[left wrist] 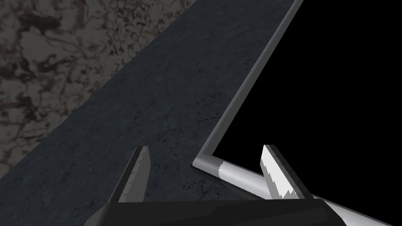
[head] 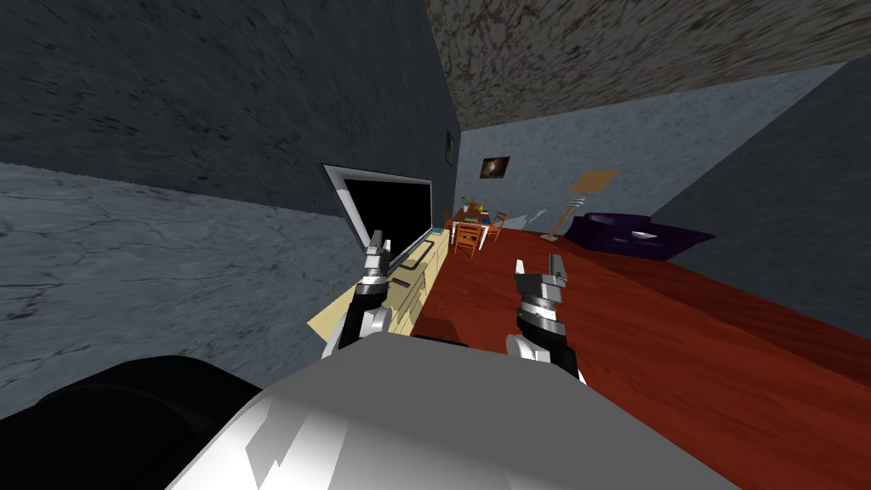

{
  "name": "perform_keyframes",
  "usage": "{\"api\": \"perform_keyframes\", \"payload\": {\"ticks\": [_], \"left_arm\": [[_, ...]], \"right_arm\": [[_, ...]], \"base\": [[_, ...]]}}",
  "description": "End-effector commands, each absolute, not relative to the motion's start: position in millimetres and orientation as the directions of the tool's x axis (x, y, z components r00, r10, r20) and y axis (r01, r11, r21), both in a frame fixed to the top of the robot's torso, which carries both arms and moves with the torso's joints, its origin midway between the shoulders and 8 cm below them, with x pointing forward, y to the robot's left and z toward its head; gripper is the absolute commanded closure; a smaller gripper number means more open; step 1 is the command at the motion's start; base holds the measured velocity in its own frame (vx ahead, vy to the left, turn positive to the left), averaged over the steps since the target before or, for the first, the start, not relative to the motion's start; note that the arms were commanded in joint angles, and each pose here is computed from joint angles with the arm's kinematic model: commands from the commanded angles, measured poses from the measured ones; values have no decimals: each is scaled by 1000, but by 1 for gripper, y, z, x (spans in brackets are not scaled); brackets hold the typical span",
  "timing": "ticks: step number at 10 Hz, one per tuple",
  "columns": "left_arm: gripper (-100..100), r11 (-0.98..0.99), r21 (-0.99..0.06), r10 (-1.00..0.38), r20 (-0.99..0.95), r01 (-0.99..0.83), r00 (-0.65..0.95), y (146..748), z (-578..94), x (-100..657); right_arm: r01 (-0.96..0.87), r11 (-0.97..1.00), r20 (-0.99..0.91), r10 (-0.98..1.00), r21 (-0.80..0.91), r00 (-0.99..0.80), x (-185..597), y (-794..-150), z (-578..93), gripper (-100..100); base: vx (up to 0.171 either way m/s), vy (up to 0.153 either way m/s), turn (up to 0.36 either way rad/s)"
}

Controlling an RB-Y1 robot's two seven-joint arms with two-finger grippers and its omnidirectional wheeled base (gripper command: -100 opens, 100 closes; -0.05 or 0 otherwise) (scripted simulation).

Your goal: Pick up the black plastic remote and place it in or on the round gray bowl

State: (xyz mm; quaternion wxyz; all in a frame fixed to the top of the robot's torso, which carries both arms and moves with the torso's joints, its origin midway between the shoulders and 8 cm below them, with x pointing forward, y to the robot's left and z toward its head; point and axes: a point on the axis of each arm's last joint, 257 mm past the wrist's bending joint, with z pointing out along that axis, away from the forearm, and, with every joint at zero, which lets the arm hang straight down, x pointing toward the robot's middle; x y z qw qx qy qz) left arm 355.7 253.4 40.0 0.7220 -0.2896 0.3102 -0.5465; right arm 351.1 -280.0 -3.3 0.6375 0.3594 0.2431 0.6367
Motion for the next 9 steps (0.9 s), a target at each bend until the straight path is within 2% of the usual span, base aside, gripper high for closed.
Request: {"api": "perform_keyframes", "payload": {"ticks": [1, 9], "left_arm": [[-100, 250, -759, -967, -169, 601, 189, 249, 36, 359], [-100, 303, -837, -952, -284, 455, 112, 258, -22, 410]], "right_arm": [[-637, -69, 148, 986, 768, 71, 351, -280, -3, 0], [-637, -69, 148, 986, 768, 71, 351, -280, -3, 0]], "base": [[0, 0, 0], [-3, -20, 28]]}}
